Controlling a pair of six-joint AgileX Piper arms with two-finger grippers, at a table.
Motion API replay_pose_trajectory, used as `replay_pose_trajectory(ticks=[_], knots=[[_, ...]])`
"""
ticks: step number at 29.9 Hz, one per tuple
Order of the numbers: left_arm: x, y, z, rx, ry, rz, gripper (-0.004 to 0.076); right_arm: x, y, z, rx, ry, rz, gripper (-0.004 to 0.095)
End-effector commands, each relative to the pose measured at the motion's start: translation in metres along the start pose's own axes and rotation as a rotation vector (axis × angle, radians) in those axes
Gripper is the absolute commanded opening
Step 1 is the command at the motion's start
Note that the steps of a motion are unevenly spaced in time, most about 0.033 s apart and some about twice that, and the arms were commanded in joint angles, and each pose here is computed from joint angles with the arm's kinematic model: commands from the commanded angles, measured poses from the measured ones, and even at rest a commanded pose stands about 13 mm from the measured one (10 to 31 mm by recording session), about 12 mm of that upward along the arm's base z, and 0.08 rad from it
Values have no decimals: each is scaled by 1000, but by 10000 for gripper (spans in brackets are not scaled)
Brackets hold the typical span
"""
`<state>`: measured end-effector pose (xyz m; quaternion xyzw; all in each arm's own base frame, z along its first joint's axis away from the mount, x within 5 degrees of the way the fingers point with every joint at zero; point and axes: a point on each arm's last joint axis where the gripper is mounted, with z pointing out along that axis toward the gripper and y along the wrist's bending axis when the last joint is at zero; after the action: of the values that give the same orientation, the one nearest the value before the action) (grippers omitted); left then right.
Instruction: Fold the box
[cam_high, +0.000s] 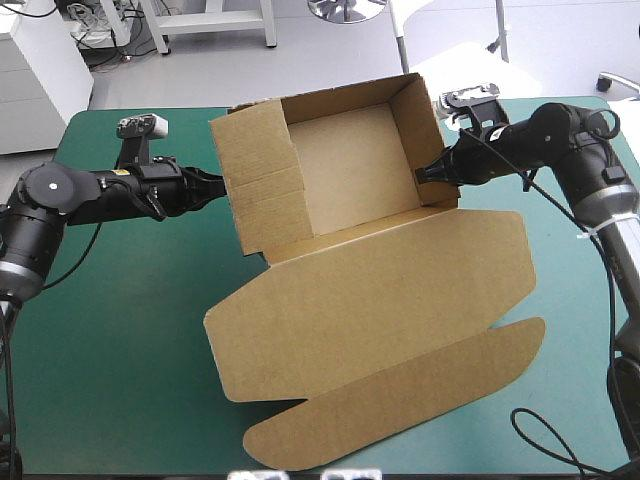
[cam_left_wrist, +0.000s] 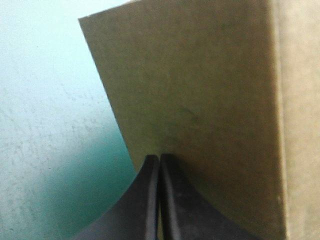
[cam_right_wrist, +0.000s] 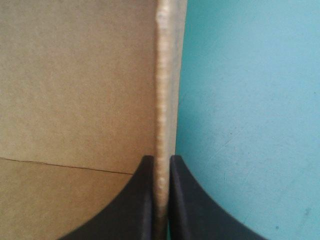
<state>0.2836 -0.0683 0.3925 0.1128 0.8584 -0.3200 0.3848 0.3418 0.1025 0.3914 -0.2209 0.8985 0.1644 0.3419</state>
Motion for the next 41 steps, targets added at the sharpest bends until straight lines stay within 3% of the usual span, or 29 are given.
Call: replay_pose_trajectory(ticks=[1, 16, 24, 27, 41], knots=[[-14, -19, -20, 27, -127, -4, -10, -12, 9, -25, -14, -114, 11, -11], [-14, -20, -20, 32, -124, -2, 18, -11, 9, -24, -16, -101, 9, -11], [-14, -22, -20, 52, -121, -6, 319, -10, 10, -24, -20, -91, 9, -11], [-14, -23, -20, 66, -128, -19, 377, -10, 9, -24, -16, -87, 6, -11], [-17, -32, -22, 172, -153, -99, 380, -9, 8, -24, -3, -73, -3, -11]])
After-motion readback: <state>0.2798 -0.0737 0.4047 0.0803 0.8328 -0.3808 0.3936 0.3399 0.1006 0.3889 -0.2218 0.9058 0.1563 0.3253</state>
